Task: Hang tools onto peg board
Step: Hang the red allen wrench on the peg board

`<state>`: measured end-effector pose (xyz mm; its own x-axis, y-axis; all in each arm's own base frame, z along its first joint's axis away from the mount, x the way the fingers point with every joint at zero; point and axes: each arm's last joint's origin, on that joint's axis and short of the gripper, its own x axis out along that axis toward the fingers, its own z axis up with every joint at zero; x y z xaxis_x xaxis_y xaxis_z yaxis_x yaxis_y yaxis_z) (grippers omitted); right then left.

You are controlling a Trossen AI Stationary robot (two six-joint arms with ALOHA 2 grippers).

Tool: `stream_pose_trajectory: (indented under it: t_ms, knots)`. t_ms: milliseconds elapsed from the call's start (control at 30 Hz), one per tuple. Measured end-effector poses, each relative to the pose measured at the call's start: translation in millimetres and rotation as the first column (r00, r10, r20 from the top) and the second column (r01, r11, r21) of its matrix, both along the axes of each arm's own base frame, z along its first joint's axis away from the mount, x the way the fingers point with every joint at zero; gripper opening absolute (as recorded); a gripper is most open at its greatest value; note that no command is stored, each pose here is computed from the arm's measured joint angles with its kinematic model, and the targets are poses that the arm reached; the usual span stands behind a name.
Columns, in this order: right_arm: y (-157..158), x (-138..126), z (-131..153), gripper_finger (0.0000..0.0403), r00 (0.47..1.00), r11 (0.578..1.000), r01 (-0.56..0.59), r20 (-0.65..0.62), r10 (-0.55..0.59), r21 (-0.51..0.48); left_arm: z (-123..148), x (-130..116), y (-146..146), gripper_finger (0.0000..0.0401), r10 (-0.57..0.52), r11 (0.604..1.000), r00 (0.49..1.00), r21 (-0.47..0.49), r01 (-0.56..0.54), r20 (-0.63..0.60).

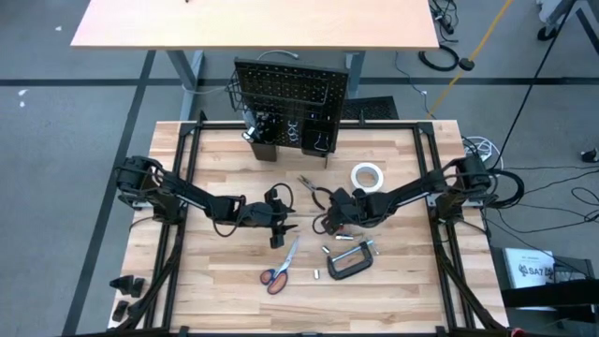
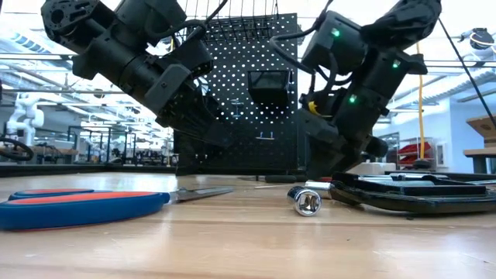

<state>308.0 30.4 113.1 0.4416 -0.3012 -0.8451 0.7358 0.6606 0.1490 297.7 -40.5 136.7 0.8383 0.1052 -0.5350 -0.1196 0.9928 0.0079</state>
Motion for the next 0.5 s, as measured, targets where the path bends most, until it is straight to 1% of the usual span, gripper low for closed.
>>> stream_pose_trajectory:
  t_ms: [67, 133, 233, 400, 500]
  knots:
    - [2, -1, 2, 0.0137, 1.000, 1.000, -0.002, 0.005, 0.002, -0.015, 0, 0, 0, 0.0228, -0.001, 1.000, 1.000, 0.000, 0.001, -0.001]
    - [2, -2, 5, 0.0131, 1.000, 1.000, -0.008, 0.012, 0.008, -0.005, 0, 0, -1, 0.0228, -0.002, 1.000, 1.000, 0.000, 0.002, -0.003]
    - [3, -5, 16, 0.0125, 0.999, 0.999, -0.046, 0.021, 0.047, -0.021, 0, 0, -1, 0.0228, -0.005, 1.000, 1.000, 0.001, 0.005, -0.005]
    - [3, -10, 51, 0.0126, 0.989, 0.984, -0.085, 0.110, 0.103, -0.153, 0, 0, -1, 0.0228, -0.004, 1.000, 1.000, 0.001, 0.004, -0.005]
    - [8, -15, 71, 0.0129, 0.973, 0.963, -0.143, 0.145, 0.179, -0.226, 0, 0, -1, 0.0228, -0.004, 1.000, 1.000, 0.001, 0.004, -0.005]
